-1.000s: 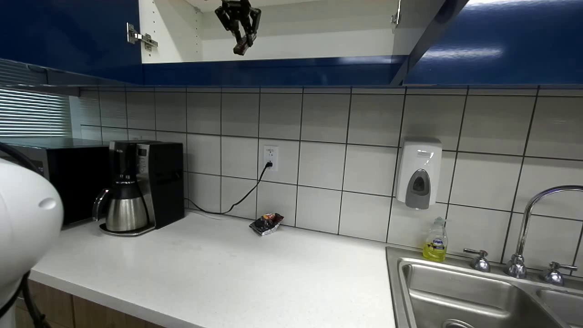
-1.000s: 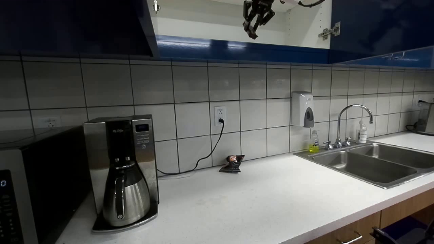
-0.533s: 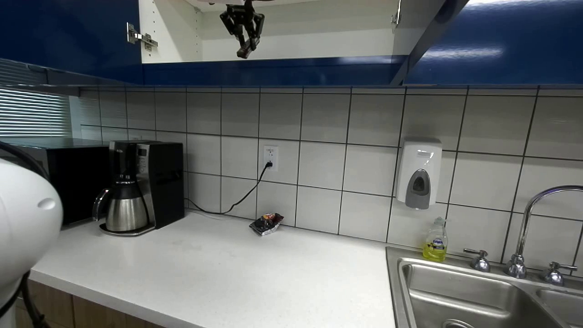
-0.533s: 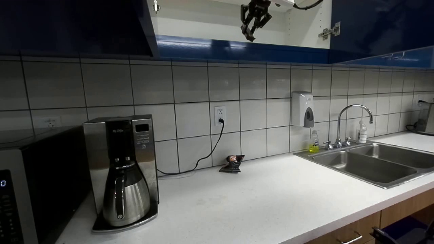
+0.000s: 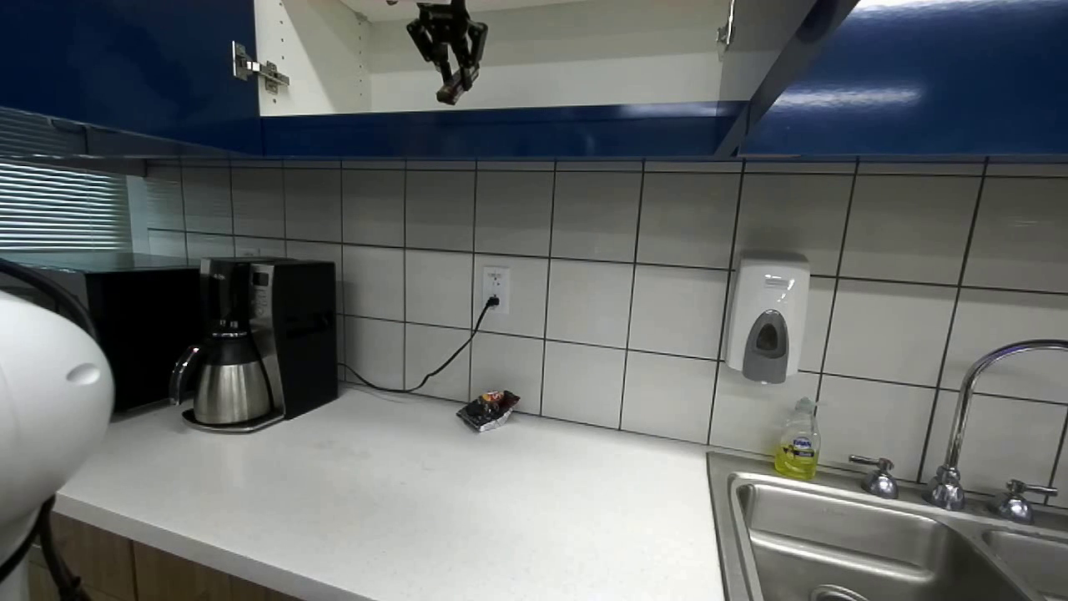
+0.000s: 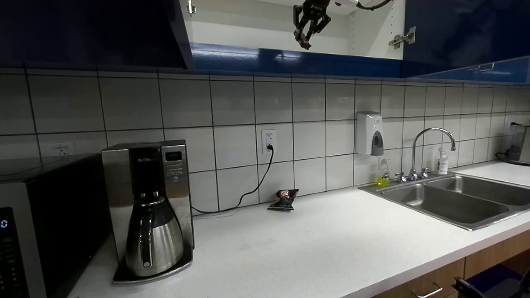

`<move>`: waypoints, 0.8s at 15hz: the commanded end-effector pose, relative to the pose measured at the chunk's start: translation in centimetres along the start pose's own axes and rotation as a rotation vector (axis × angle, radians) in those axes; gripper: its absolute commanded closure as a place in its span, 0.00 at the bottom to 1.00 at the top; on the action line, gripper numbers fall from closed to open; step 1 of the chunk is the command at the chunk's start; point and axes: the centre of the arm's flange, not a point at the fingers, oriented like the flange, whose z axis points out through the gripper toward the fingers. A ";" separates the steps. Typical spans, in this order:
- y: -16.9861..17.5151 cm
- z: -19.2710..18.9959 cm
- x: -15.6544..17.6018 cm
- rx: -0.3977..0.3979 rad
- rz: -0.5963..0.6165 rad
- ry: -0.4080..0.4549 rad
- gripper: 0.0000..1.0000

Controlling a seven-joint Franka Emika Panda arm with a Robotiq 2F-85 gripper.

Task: Put the packet closest to you in the top cabinet

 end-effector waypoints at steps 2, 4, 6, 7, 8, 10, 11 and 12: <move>-0.2 -0.2 1.7 -0.019 0.025 -0.018 0.89; -0.2 0.1 1.9 -0.020 0.029 -0.024 0.89; -0.1 0.4 2.1 -0.021 0.034 -0.029 0.89; -0.1 0.5 2.2 -0.022 0.036 -0.030 0.89; -0.1 0.6 2.2 -0.022 0.038 -0.032 0.89; -0.2 0.8 2.3 -0.027 0.045 -0.032 0.40; -0.2 1.1 2.4 -0.028 0.049 -0.033 0.39; -0.2 1.3 2.4 -0.028 0.050 -0.034 0.34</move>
